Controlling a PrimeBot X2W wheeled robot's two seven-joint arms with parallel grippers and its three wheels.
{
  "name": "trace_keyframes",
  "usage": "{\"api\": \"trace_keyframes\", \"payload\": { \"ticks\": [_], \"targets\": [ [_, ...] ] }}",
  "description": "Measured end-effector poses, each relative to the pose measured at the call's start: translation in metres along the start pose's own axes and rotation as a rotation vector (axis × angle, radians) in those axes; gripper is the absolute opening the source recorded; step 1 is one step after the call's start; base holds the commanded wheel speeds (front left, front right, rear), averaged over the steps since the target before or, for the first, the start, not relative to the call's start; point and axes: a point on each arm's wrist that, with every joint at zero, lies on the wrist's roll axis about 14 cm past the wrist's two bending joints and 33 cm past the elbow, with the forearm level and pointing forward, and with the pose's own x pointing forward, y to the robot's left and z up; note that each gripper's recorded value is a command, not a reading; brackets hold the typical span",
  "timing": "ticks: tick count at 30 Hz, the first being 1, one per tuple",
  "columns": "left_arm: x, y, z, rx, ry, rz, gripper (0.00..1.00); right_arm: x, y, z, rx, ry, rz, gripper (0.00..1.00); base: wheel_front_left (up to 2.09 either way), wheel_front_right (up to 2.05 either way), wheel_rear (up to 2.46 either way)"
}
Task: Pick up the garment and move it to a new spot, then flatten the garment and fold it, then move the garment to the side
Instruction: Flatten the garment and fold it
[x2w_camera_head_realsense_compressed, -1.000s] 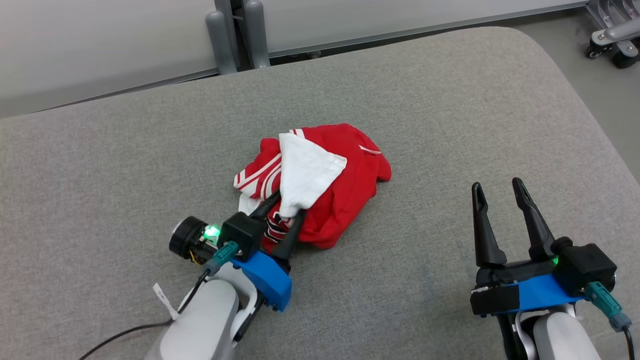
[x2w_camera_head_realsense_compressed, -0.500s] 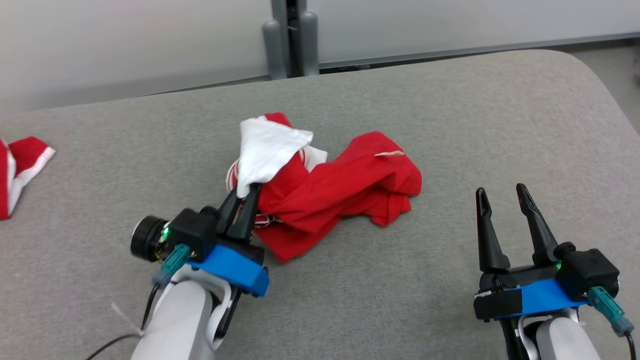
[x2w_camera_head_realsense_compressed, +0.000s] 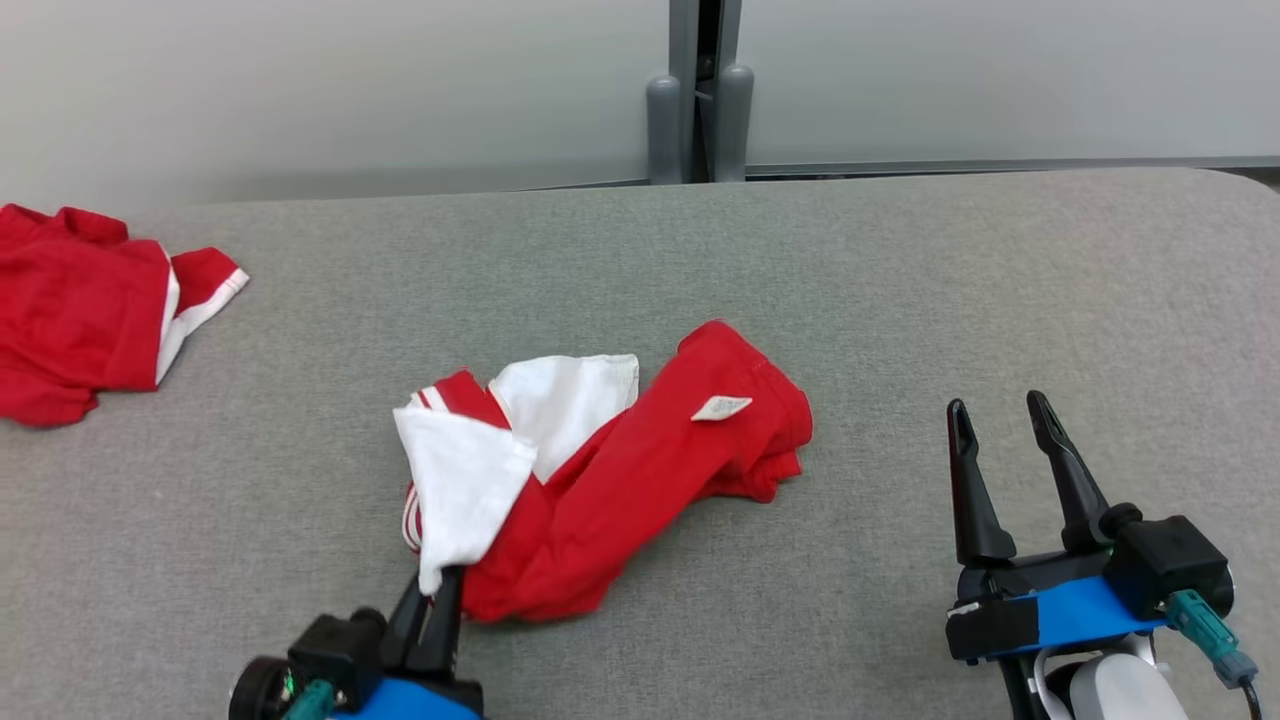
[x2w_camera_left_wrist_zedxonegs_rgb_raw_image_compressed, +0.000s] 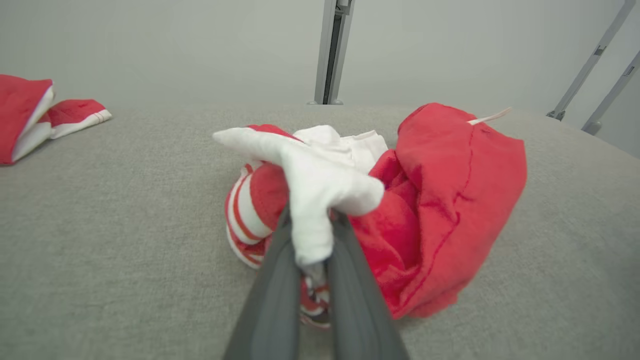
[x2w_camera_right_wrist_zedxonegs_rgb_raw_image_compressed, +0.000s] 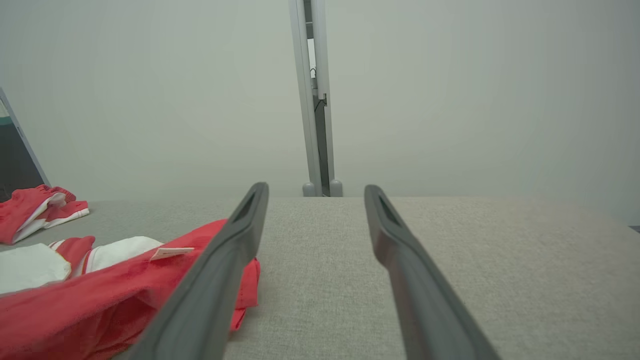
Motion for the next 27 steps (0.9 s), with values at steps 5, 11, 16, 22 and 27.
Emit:
{"api": "trace_keyframes", "payload": {
  "ticks": [5, 11, 16, 22, 27],
  "targets": [
    [-0.017, -0.012, -0.016, -0.026, 0.045, -0.023, 0.92, 0.001, 0.007, 0.0, 0.001, 0.001, 0.02, 1.0, 0.0, 0.0, 0.0],
    [-0.013, -0.012, 0.022, -0.025, -0.073, -0.007, 1.0, 0.0, 0.013, 0.003, 0.0, -0.007, 0.037, 1.0, 0.0, 0.0, 0.0],
    [-0.008, -0.001, 0.068, 0.017, -0.21, 0.027, 1.0, -0.003, 0.015, 0.008, 0.002, -0.019, 0.041, 1.0, 0.0, 0.0, 0.0],
    [-0.013, 0.034, 0.095, 0.062, -0.286, 0.128, 1.0, -0.009, 0.013, 0.012, 0.002, -0.026, 0.033, 1.0, 0.0, 0.0, 0.0],
    [-0.021, 0.059, 0.089, 0.089, -0.261, 0.191, 1.0, -0.013, 0.007, 0.011, 0.0, -0.022, 0.014, 1.0, 0.0, 0.0, 0.0]
  ]
}}
